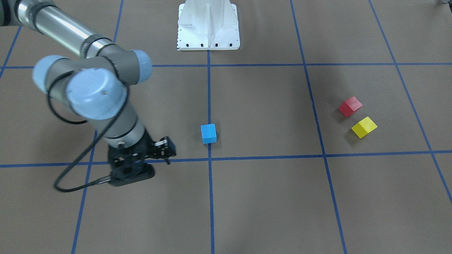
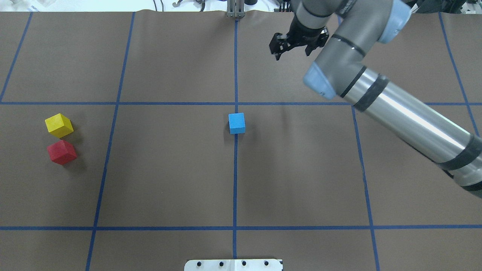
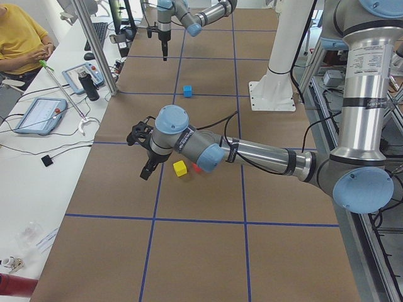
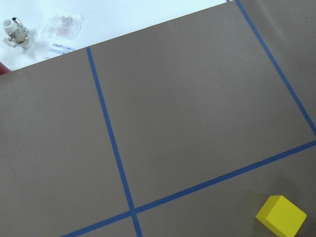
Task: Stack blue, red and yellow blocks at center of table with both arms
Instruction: 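Raise the right gripper away while the left gripper reaches toward the red cube, then lower the left gripper onto the red cube and grasp it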
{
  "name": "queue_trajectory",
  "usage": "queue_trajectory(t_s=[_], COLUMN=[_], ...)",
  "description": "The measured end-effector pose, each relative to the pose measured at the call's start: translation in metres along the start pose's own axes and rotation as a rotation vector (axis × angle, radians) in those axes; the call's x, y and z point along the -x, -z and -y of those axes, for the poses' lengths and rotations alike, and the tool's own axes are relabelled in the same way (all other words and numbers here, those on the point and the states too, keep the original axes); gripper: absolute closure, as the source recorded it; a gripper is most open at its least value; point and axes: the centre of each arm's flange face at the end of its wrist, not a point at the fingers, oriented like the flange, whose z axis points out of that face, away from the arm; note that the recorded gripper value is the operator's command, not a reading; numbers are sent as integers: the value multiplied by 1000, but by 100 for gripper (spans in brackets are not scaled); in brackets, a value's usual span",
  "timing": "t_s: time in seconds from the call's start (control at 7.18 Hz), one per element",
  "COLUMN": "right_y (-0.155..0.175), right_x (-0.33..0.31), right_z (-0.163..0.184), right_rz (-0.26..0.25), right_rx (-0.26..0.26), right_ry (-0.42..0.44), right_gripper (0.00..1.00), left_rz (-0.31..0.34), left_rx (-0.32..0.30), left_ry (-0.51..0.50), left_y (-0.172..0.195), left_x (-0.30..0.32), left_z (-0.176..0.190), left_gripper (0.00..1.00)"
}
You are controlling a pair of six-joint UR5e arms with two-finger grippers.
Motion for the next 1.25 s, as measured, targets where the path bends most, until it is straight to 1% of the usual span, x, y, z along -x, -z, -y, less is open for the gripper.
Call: queue_trajectory(t_s=[0.14,0.28,0.42,0.56,0.7,0.84,0.98,1.25], right_y=[25,46,63,69,68,66,65,62], right_x=[-75,-149,-215,-272,-315,-345,-363,-375], right_z=[8,5,-6,-28,-54,-74,-87,-97], right_rz=[-1,-13,-20,-26,-38,-50,-56,-60], right_rx=[-7,-16,-17,-9,7,19,28,37], right_ry=[52,105,142,179,223,240,239,233], right_gripper=[0,0,0,0,0,0,0,0], left_rz=[-27,-48,-59,-57,-45,-23,4,41], left_rx=[26,53,77,95,117,136,146,178], left_ry=[19,42,50,54,95,161,199,264], left_y=[-21,-39,-55,-72,-94,-119,-141,-167], left_x=[-20,-37,-54,-72,-96,-128,-160,-188], left_z=[1,-1,-3,-7,-12,-19,-29,-56], left_gripper=[0,0,0,0,0,0,0,0])
